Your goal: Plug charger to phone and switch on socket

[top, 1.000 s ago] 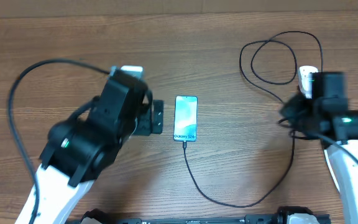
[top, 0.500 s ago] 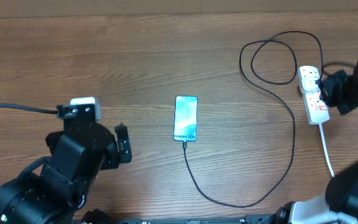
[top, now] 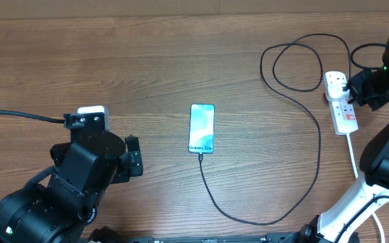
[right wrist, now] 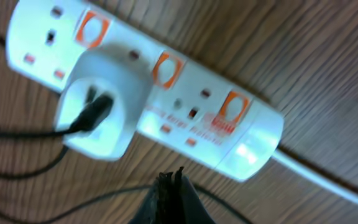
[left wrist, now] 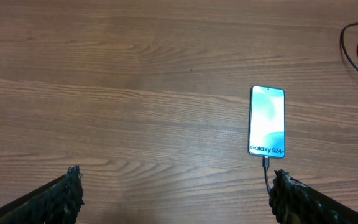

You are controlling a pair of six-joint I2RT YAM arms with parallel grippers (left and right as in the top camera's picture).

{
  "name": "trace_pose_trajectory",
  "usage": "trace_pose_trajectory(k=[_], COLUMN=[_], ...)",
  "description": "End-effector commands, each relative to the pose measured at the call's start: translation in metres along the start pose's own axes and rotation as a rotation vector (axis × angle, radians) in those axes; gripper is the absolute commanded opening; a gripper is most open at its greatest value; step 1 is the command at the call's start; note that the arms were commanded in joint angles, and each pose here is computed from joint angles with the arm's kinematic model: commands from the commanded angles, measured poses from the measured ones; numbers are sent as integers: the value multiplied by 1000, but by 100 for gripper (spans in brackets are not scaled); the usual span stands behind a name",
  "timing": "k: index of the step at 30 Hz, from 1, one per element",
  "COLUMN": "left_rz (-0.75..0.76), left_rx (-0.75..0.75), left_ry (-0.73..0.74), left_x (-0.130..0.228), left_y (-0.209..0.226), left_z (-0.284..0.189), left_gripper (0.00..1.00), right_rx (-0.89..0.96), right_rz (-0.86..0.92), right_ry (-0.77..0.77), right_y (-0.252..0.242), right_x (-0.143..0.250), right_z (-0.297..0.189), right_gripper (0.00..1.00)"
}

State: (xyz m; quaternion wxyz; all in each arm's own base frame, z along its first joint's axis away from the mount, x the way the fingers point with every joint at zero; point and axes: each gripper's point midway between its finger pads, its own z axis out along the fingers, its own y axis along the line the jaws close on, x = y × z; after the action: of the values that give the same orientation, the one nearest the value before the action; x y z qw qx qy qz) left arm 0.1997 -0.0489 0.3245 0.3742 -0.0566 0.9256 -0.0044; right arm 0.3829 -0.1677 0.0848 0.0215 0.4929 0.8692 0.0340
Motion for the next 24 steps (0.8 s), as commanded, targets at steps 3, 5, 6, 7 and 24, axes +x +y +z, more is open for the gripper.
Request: trace_pose_trajectory(k=[3,5,6,7,24], left_rz=[-14,-14,-14,-14,-118], left_rx=[-8,-8,-8,-7,-72], left_ry=[-20,-20,-20,-20,-61], left_x=[-3,-3,-3,-3,-8], left_y=[2,2,2,2,31], left_z=[-3,-3,-3,-3,-10], left_gripper=[100,100,100,100,100], right_rx=[-12,-42,-57,-74,-83], right_rz=[18,31,26,13,-45], right_ry=[-105,-104,-97,-90,11], right_y=[-14,-14,-12,-10,-2], right_x=[-36,-41,-42,-42,-37], right_z=[-12,-11,-9,-7,40], right_gripper=[4,4,4,4,4])
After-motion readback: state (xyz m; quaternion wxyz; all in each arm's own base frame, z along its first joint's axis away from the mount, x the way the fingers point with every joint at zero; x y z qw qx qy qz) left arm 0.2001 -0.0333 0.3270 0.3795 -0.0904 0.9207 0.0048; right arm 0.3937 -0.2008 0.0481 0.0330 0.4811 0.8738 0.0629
